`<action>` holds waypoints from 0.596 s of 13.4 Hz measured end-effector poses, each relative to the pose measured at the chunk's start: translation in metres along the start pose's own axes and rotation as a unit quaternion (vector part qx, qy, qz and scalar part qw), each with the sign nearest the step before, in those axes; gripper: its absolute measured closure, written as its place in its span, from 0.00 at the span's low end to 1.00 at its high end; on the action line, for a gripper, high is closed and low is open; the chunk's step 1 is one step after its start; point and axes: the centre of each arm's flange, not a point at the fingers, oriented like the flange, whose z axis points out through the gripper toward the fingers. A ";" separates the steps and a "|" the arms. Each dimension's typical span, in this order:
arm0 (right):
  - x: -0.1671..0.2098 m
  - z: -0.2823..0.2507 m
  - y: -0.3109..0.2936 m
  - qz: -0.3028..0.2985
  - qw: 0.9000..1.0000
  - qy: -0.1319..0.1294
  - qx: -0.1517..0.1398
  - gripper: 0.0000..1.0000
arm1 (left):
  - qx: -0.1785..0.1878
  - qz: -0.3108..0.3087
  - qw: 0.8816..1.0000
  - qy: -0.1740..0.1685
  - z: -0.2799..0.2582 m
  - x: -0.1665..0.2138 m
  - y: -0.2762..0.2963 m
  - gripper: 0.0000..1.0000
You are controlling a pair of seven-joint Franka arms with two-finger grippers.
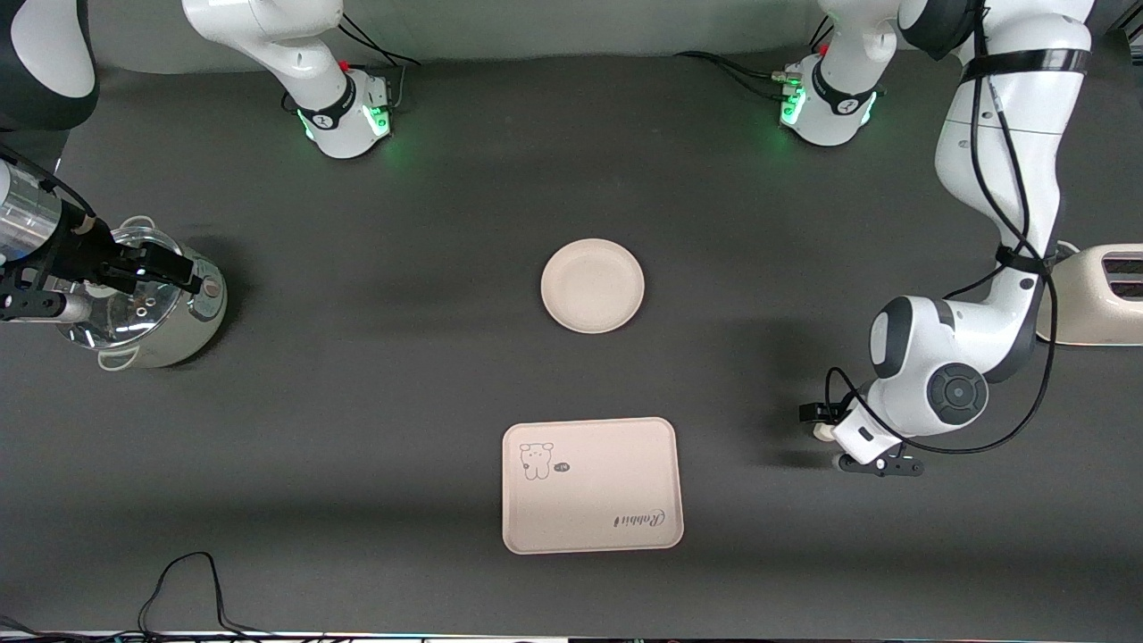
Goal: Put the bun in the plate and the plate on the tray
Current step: 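Close the left gripper on the white bun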
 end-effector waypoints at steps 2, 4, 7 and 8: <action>0.000 0.000 0.002 0.002 1.000 0.000 0.000 0.00 | 0.000 0.001 1.000 -0.001 0.005 0.000 0.000 0.01; 0.000 0.000 0.004 0.004 1.000 0.000 0.000 0.00 | 0.000 0.001 1.000 0.000 0.006 0.000 0.000 0.04; 0.000 0.000 0.005 0.005 1.000 0.000 0.000 0.00 | -0.001 0.002 1.000 0.001 0.006 0.000 0.000 0.35; 0.000 0.000 0.005 0.005 1.000 0.000 0.000 0.00 | -0.001 0.002 1.000 0.002 0.006 0.000 0.000 0.48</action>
